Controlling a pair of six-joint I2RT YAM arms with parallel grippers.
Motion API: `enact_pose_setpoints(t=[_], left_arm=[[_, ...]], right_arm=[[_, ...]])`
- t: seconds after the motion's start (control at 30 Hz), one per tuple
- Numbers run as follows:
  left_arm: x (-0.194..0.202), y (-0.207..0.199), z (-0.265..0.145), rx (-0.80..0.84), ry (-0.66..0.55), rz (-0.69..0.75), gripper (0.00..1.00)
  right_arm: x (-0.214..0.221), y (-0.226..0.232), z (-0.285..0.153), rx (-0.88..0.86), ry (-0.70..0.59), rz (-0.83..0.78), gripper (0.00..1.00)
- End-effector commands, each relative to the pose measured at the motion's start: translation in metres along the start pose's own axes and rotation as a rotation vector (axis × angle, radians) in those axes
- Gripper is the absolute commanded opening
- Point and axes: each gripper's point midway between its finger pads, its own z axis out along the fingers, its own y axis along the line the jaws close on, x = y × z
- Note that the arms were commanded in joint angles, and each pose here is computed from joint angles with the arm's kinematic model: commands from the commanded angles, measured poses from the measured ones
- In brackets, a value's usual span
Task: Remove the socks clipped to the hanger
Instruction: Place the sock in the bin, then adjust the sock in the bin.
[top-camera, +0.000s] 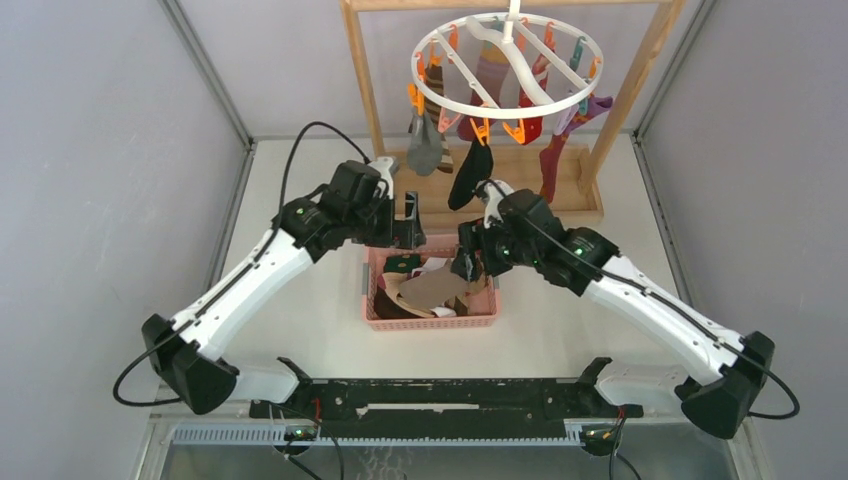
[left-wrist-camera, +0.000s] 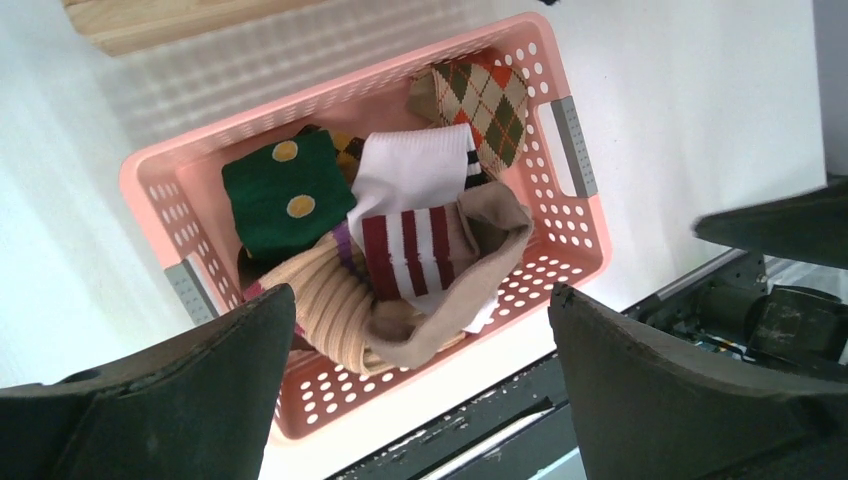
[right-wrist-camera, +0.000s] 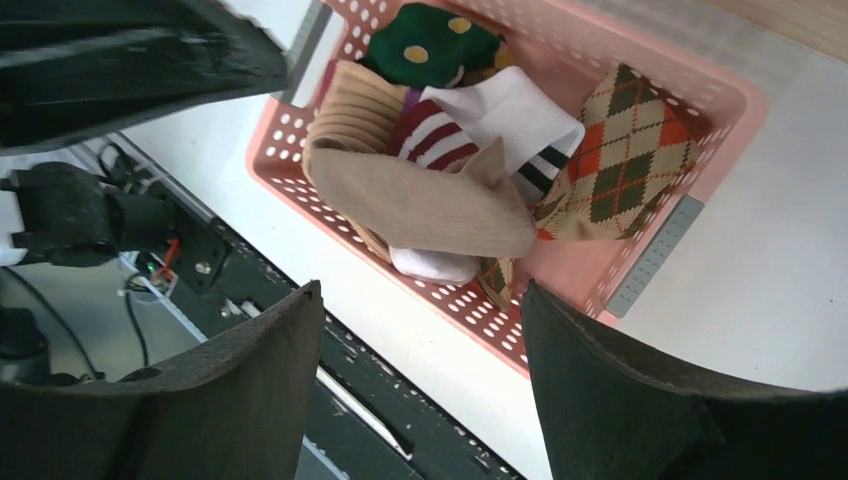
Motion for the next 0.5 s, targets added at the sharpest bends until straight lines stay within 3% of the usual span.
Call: enact_pose_setpoints(t=[0.0, 0.47], left_arm=[[0.006, 0.009, -0.022, -0.022, -0.048, -0.063, 1.00], [0.027, 0.021, -0.037, -0.043, -0.046, -0.088, 1.00]], right_arm=[[-0.001, -0.004, 0.019, 0.046, 0.020, -0.096, 0.78], [0.038, -0.021, 0.110, 0.127, 0.243, -0.205, 0.78]])
